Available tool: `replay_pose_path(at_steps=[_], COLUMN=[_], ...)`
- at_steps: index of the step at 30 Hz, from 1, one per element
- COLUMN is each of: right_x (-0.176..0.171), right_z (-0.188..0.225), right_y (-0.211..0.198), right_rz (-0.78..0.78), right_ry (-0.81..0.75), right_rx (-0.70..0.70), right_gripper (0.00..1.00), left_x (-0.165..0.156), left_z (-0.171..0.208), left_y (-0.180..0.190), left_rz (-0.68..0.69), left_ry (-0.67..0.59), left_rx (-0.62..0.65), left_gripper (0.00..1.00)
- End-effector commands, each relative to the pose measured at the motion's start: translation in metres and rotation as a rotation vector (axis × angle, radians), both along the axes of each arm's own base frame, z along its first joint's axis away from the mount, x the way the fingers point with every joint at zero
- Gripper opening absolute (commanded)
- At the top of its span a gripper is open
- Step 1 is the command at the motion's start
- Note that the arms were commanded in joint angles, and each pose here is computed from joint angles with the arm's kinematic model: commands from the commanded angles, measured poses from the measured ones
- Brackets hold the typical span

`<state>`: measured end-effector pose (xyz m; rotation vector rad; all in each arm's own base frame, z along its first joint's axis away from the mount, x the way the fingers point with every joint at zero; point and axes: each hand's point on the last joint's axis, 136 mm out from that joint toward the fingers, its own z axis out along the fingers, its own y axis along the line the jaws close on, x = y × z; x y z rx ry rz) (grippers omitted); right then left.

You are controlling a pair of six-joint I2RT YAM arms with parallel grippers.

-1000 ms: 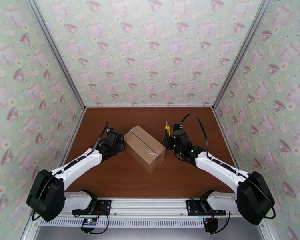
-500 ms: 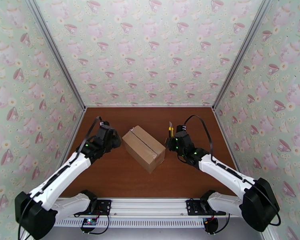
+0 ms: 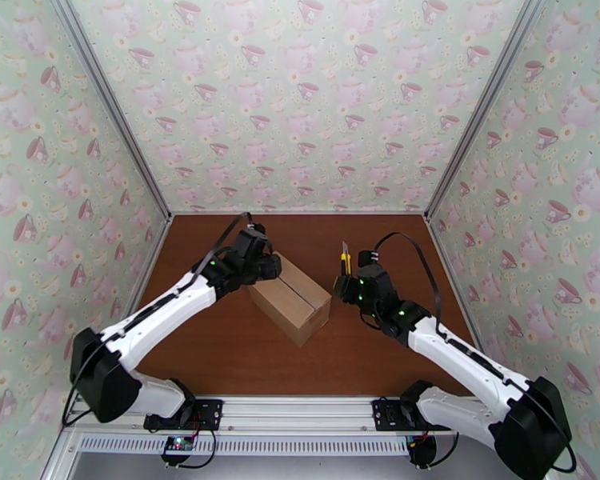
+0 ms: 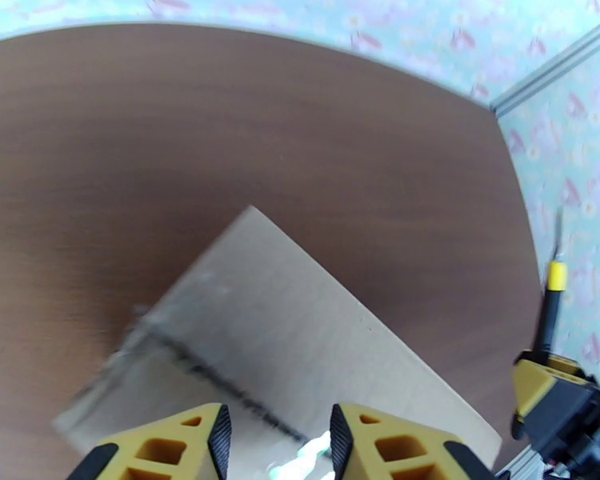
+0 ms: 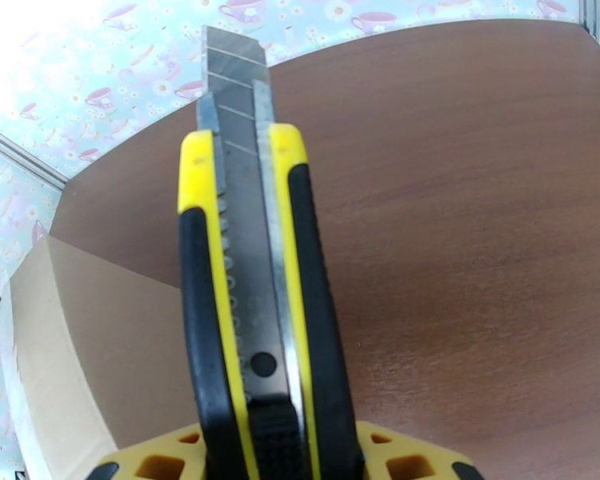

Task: Unpack the express box

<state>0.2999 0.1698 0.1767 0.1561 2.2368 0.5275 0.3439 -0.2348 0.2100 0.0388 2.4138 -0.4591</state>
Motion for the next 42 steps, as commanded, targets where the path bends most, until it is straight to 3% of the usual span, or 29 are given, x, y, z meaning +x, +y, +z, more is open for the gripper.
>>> replay_pose_path(at_steps=[1, 12, 20, 29, 35, 42], right_x=[-0.009, -0.009, -0.009, -0.014, -0.031, -0.076], right_z=[-0.003, -0.003, -0.006, -0.005, -0.002, -0.003], right_y=[-0.001, 0.0, 0.0, -0.001, -0.007, -0.016], right_rz=[0.005, 0.017, 0.017, 0.025, 0.034, 0.09], right_ry=[0.018, 0.024, 0.029, 0.033, 0.049, 0.118], right_rx=[0.013, 0.008, 0.004, 0.015, 0.026, -0.015], right_gripper=[0.0, 0.0, 0.0, 0.0, 0.0, 0.0], left_x=[0.006, 0.0, -0.001, -0.007, -0.014, -0.016], left_z=[0.009, -0.02, -0.008, -0.042, -0.061, -0.073], left_y=[-0.016, -0.011, -0.009, -0.005, 0.004, 0.007], left_rz=[-0.039, -0.025, -0.025, -0.009, 0.015, 0.03], left_ry=[-0.031, 0.022, -0.006, 0.049, 0.071, 0.084], left_rx=[-0.038, -0.009, -0.013, 0.016, 0.029, 0.032], left_gripper=[0.4, 0.4, 0.4, 0.39, 0.39, 0.38])
